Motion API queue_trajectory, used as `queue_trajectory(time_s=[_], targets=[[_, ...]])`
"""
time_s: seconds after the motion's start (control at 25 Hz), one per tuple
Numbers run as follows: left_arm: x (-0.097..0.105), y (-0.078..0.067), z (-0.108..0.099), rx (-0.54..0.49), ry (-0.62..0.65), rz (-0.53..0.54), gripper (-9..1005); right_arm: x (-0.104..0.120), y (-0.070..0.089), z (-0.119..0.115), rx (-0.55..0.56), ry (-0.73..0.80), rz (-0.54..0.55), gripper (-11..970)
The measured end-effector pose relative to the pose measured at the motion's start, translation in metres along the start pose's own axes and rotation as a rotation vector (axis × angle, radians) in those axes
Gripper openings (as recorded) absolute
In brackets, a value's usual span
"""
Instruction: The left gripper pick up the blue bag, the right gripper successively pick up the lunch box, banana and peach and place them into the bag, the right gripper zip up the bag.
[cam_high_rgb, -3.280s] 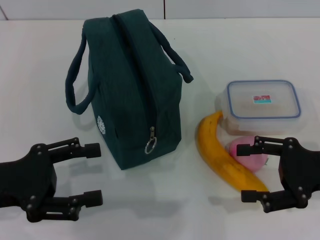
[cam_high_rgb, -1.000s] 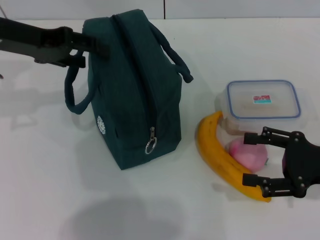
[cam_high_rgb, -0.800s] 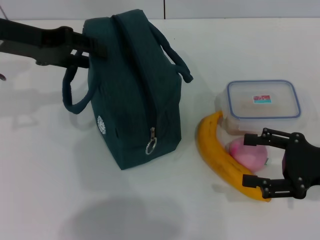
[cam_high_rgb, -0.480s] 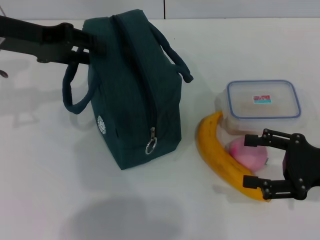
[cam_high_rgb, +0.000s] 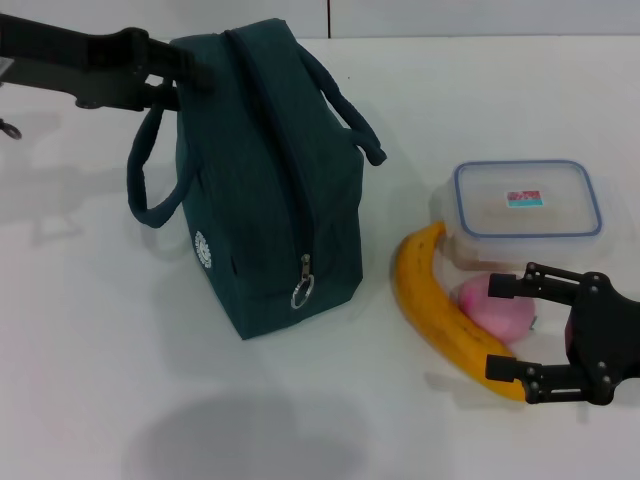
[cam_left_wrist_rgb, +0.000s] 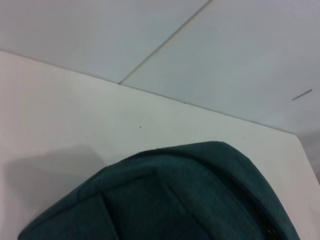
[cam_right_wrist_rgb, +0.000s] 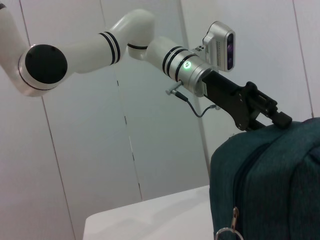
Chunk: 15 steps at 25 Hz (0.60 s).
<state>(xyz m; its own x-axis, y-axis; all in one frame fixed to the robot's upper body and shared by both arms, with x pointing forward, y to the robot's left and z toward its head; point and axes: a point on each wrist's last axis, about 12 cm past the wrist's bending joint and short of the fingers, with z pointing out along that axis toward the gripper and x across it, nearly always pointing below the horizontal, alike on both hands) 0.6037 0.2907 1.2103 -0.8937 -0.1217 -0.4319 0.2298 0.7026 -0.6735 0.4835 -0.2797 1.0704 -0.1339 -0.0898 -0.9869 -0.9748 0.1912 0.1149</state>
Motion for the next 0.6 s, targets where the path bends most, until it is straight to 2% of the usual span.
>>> queue_trajectory(time_s=[0.28,0.6], targets=[[-0.002,0.002,0.012,0.000,0.010,-0.016,539,0.002,0.004,-0.002,0.001,-0.004,-0.001,840],[-0.001,-0.010,0.024,-0.025,-0.001,0.102,531,0.003,0.005,-0.005,0.006,-0.010,0.001,840]])
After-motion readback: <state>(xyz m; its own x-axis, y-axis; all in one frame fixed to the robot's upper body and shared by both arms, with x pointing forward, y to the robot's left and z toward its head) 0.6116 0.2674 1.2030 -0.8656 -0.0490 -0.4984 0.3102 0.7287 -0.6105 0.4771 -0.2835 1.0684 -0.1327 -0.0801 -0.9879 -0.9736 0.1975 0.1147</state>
